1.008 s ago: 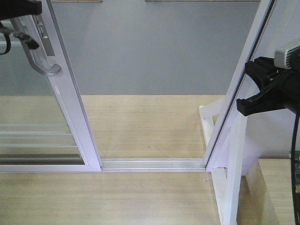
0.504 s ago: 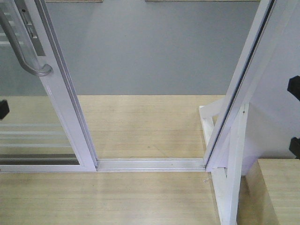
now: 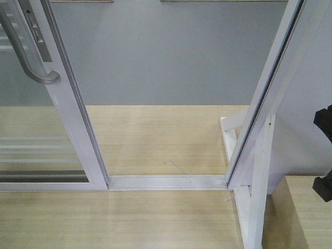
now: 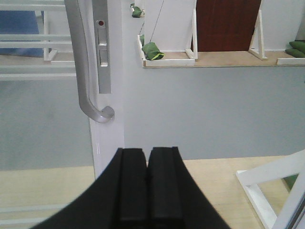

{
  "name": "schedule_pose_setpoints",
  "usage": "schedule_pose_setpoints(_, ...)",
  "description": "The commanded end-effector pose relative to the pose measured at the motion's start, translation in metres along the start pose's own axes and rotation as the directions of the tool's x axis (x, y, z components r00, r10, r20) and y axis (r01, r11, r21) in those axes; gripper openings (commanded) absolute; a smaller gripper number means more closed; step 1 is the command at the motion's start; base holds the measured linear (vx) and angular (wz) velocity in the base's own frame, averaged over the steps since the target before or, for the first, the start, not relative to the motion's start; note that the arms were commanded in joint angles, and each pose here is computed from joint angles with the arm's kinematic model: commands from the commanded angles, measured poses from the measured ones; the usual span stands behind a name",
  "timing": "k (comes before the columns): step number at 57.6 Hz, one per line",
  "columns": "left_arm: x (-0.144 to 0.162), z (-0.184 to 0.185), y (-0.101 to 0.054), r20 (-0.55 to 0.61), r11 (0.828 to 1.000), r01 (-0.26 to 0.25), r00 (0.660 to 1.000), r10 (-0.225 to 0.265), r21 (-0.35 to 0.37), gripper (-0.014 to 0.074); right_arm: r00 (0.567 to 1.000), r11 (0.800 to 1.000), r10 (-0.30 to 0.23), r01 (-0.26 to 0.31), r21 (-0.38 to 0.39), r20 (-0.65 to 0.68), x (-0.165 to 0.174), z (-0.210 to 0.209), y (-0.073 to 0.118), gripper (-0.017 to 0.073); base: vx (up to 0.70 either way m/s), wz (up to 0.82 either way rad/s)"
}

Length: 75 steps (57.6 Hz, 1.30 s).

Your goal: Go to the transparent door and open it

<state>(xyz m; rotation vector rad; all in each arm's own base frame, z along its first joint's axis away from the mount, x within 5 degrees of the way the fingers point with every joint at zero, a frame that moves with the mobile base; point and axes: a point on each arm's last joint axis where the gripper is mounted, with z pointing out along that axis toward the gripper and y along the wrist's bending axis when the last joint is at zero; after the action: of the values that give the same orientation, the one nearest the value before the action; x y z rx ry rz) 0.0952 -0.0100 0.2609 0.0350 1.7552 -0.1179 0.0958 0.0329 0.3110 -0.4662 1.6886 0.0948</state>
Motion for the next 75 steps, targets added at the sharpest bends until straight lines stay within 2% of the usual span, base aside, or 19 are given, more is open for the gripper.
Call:
schedule_pose_setpoints(1,-0.015,-0.001,-0.004,0.088,0.999,0.010,0.996,-0.014,0.040,0.0004,0.996,0.999,-0.003,0.000,0.033,0.094,-0.015,-0.002,-0.004,0.0000,0.00,0.00)
schedule_pose_setpoints(44,-0.016,-0.001,-0.005,0.101,0.999,0.007,0.995,-0.012,0.047,0.0004,0.996,0.999,-0.003,0.000,0.033,0.094,-0.015,-0.002,-0.004,0.0000,0.00,0.00)
schedule_pose_setpoints(48,-0.017,-0.001,-0.005,0.116,0.998,-0.008,0.993,0.001,0.055,0.0004,0.996,0.999,-0.003,0.000,0.033,0.094,-0.015,-0.002,-0.004,0.0000,0.00,0.00)
schedule_pose_setpoints(52,-0.019,-0.002,-0.006,0.137,0.997,-0.050,0.990,0.042,0.059,0.0004,0.996,0.999,-0.003,0.000,0.033,0.094,-0.015,-0.002,-0.004,0.0000,0.00,0.00)
schedule_pose_setpoints(58,-0.021,-0.002,-0.007,0.159,0.995,-0.081,0.985,0.071,0.058,0.0004,0.996,0.999,-0.003,0.000,0.033,0.094,-0.015,-0.002,-0.004,0.0000,0.00,0.00)
schedule_pose_setpoints(69,-0.020,-0.002,-0.007,0.153,0.995,-0.080,0.986,0.070,0.058,0.0004,0.996,0.999,-0.003,0.000,0.033,0.094,-0.015,-0.002,-0.004,0.0000,0.00,0.00)
schedule_pose_setpoints(75,-0.009,-0.004,-0.006,0.114,0.995,-0.083,0.991,0.076,0.057,0.0004,0.996,0.999,-0.003,0.000,0.033,0.094,-0.015,-0.002,-0.004,0.0000,0.00,0.00)
